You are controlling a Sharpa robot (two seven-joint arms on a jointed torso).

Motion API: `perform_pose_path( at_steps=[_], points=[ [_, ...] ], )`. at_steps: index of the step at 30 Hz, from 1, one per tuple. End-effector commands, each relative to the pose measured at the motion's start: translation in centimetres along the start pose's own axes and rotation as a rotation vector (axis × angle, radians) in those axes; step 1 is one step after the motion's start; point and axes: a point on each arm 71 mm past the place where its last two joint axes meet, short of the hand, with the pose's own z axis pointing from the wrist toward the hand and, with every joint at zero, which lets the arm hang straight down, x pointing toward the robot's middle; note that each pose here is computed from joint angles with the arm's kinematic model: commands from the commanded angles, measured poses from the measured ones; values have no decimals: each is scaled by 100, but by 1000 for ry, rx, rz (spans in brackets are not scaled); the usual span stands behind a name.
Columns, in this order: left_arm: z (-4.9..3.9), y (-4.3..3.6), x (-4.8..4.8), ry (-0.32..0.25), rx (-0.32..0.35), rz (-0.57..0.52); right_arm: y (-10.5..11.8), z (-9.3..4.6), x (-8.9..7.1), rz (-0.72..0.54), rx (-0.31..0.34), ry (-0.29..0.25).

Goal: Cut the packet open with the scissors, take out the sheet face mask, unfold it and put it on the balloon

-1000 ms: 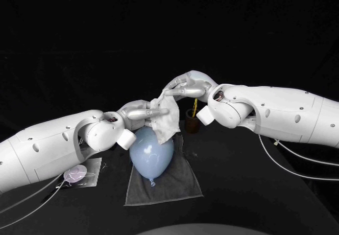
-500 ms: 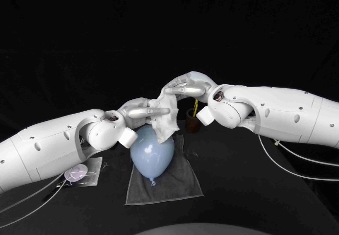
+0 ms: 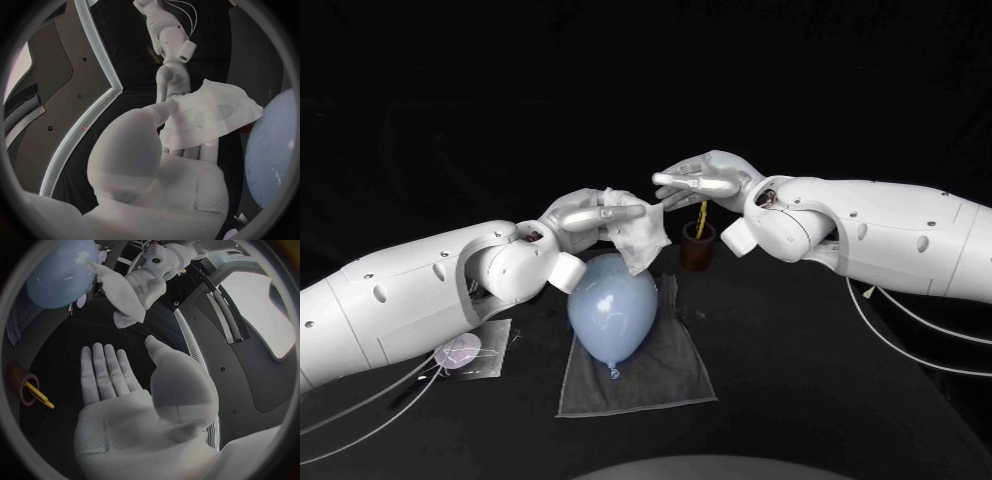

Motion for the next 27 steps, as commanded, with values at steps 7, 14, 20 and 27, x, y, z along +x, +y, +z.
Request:
perform_pose_path(
  at_steps=[7, 14, 20, 27],
  points=[
    [-4, -148, -60, -101, 94, -38, -221, -223, -289, 77, -17, -97],
    [5, -206, -83, -149, 129, -51, -467, -369, -159, 156, -1, -52],
    [25, -256, -93, -179, 151, -57, -606, -434, 140, 212, 12, 45],
    [47, -274, -85, -190, 160, -66, -594, -423, 418, 218, -3, 136]
  ],
)
